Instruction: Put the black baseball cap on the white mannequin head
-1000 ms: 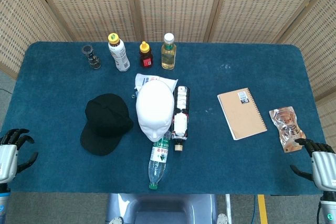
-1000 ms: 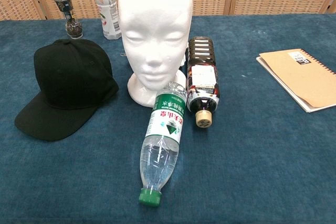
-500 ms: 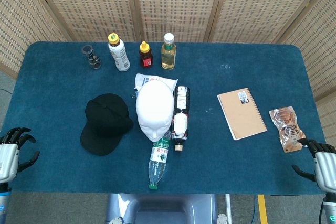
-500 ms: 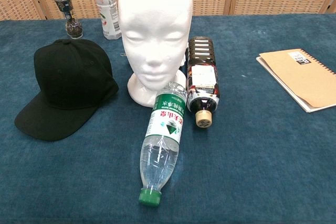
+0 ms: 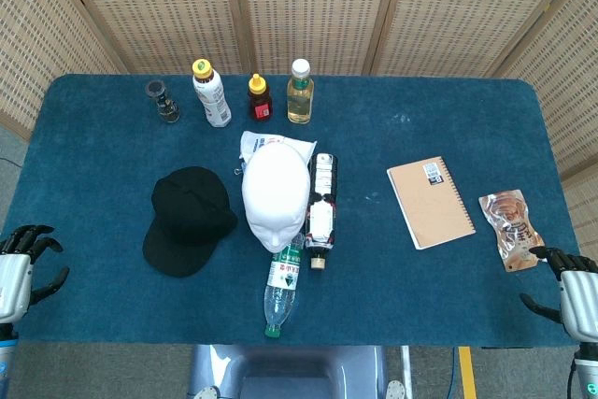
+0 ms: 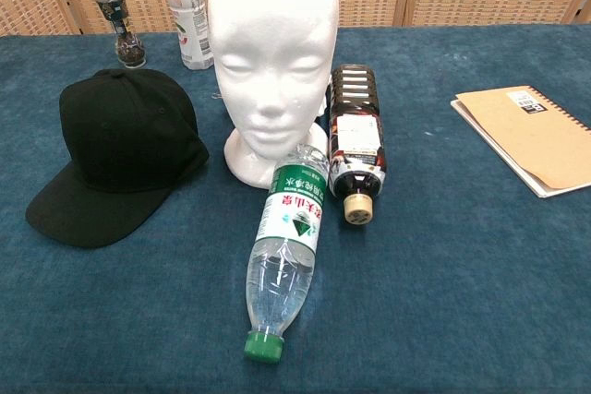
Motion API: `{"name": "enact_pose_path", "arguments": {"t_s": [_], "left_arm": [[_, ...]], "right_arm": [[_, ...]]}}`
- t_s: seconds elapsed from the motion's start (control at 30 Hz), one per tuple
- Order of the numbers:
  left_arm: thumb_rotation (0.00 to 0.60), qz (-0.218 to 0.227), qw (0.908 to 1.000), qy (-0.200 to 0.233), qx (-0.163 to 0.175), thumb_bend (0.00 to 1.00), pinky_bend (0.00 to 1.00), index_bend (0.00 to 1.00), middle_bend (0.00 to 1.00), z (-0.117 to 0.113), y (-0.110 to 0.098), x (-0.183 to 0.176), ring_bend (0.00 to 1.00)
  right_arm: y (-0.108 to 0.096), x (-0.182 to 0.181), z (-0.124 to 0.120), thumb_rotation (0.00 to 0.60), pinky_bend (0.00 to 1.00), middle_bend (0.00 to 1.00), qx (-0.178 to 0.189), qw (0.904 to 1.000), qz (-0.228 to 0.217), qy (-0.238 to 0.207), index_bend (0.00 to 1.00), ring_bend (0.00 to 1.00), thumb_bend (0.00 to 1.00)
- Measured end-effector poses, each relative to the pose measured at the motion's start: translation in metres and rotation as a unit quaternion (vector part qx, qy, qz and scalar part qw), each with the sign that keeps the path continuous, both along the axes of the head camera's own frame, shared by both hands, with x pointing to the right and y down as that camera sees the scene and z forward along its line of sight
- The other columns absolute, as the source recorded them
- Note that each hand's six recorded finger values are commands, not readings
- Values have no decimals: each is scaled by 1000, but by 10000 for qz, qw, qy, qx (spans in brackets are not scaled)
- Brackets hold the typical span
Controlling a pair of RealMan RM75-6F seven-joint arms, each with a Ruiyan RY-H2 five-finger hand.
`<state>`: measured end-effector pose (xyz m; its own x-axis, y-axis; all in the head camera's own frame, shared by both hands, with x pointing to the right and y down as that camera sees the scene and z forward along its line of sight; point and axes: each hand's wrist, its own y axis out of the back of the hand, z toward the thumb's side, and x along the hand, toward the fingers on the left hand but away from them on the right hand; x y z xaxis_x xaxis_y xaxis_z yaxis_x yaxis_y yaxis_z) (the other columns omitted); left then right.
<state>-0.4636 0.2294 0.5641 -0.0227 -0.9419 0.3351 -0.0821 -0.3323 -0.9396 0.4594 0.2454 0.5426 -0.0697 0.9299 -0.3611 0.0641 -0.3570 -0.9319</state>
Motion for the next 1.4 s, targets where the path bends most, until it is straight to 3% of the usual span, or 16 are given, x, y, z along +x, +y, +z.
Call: {"name": "enact_pose_path", "arguments": {"t_s": [0.17, 0.4, 0.8, 1.4], "left_arm": [[600, 141, 9998, -116, -56, 237, 368, 537, 362, 4, -2, 1, 268], [600, 800, 9959, -357, -219, 239, 459, 595, 473, 28, -15, 12, 354], [600, 1720, 9842, -230, -343, 164, 592, 670, 624, 68, -27, 52, 450], [600, 1887, 9793, -96, -726, 164, 609, 683, 654, 114, -2, 77, 475]], "right_arm": [[0, 0, 0, 600, 322, 369, -1, 10000, 5, 3, 306, 406, 90], [1, 0, 0, 600, 322, 370, -4, 10000, 6, -5, 306, 406, 90], [1, 3, -4, 600, 322, 369, 55, 10000, 39, 8, 306, 405, 90], [2, 5, -5, 600, 322, 369, 69, 10000, 41, -4, 306, 406, 90]]}}
